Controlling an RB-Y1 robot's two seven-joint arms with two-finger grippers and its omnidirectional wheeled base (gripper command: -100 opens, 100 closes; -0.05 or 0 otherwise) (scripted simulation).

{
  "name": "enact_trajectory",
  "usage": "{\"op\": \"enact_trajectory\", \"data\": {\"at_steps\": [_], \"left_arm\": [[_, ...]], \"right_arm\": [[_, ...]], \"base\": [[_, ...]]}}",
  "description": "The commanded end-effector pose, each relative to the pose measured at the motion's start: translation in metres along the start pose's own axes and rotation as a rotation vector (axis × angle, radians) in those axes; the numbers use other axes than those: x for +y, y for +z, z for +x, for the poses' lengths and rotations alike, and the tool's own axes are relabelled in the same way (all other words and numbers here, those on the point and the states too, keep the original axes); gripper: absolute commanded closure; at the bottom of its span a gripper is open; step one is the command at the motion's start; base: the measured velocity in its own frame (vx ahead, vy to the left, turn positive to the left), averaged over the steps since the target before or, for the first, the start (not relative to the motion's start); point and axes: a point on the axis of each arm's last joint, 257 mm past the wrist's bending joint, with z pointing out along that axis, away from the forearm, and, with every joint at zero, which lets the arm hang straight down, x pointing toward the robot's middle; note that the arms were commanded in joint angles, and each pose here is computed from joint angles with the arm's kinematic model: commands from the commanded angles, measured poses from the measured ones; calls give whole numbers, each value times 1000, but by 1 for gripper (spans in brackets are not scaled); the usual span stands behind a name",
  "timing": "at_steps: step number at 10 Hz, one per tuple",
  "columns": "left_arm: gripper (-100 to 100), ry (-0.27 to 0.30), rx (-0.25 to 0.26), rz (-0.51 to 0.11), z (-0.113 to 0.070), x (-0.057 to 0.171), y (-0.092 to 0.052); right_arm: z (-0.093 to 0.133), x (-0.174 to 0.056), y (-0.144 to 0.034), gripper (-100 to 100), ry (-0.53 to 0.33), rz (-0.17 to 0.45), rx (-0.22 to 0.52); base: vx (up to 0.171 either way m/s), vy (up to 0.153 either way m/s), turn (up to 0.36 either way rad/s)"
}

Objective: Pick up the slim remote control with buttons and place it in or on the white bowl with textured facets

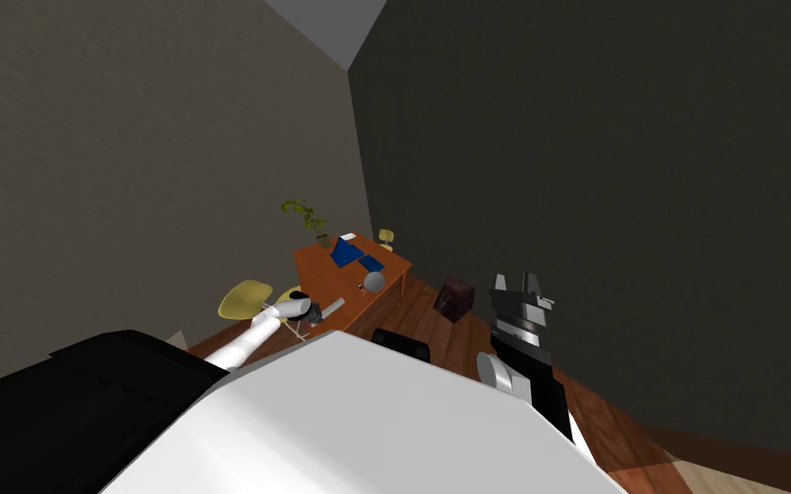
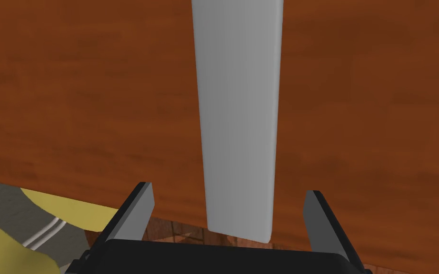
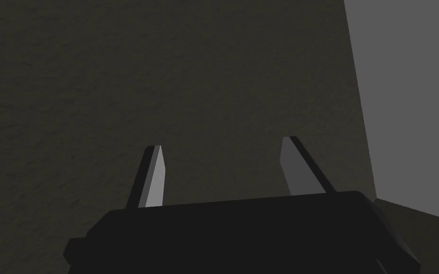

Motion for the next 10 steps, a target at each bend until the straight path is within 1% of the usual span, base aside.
{"op": "enact_trajectory", "data": {"at_steps": [1, 2, 3, 4, 5, 7, 10], "left_arm": [[-100, -53, -33, -52, -16, 8, 2], [-100, -53, -33, -52, -16, 8, 2], [-100, -97, -56, -94, -28, 17, 2], [-100, -135, -72, -131, -36, 25, 2], [-100, -136, -74, -132, -38, 25, 2], [-100, -201, -100, -195, -51, 40, 0], [-100, -263, -119, -256, -61, 55, -2]], "right_arm": [[0, 0, 0, 0, 0, 0, 0], [0, 0, 0, 0, 0, 0, 0], [0, 0, 0, 0, 0, 0, 0], [0, 0, 0, 0, 0, 0, 0], [0, 0, 0, 0, 0, 0, 0], [0, 0, 0, 0, 0, 0, 0], [0, 0, 0, 0, 0, 0, 0]], "base": [[1, 24, -285], [-1, 30, -112], [3, 26, -219], [1, 36, -370], [-1, 40, -107], [4, 32, -218], [1, 38, -202]]}}
